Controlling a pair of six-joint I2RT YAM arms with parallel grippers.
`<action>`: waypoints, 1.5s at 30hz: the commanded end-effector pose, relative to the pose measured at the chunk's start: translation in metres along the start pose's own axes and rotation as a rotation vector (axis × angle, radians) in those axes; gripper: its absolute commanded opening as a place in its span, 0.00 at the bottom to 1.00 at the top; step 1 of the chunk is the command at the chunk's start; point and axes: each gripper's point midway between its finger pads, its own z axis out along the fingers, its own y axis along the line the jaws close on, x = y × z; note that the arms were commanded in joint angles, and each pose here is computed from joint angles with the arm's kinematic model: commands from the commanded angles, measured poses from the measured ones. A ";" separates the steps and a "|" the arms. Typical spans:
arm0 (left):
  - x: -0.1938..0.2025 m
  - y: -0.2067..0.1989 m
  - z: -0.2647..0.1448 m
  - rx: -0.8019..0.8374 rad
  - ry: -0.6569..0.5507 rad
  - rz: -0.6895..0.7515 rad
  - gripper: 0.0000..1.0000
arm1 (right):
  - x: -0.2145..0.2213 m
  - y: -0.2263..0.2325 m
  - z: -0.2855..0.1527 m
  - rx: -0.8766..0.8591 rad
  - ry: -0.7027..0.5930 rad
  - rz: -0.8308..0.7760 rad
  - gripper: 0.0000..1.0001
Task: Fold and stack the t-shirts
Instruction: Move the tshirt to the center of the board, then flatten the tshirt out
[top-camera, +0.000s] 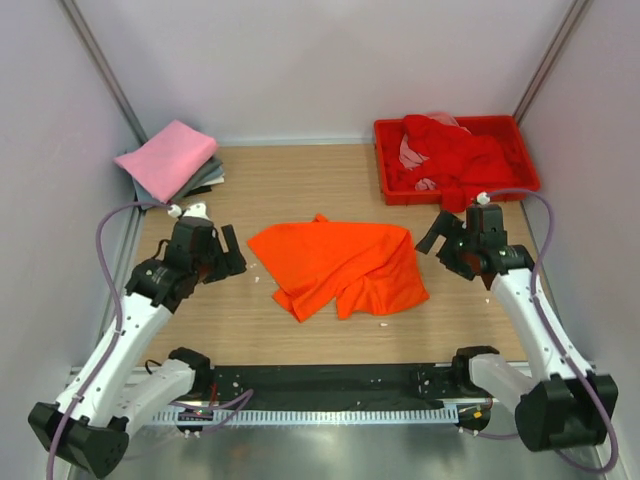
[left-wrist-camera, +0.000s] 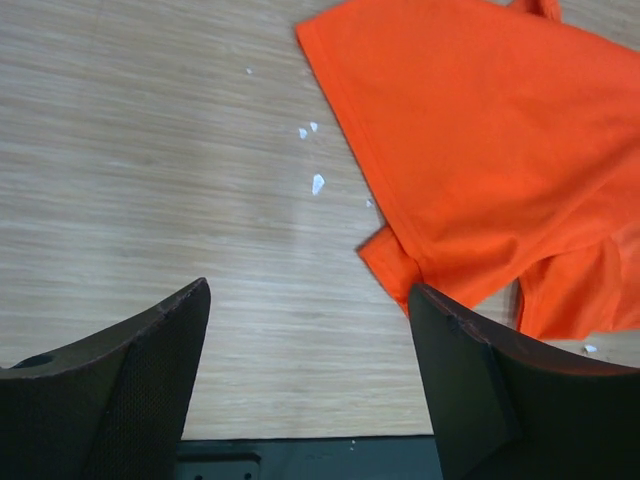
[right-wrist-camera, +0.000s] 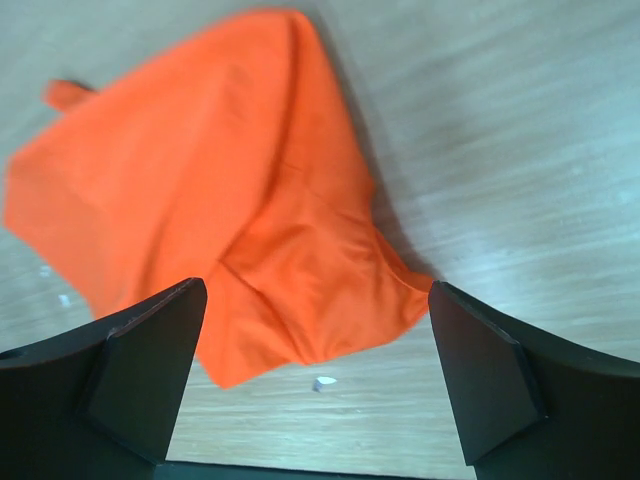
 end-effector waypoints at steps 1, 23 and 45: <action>0.011 -0.016 -0.001 0.019 0.048 -0.022 0.79 | -0.028 0.027 -0.032 -0.088 -0.143 -0.047 1.00; 0.153 -0.104 0.061 0.041 0.215 0.147 0.75 | 0.059 0.025 0.020 -0.017 0.013 -0.037 1.00; -0.016 -0.012 0.179 -0.172 0.065 -0.264 0.67 | 0.059 0.029 0.026 -0.020 -0.001 -0.109 1.00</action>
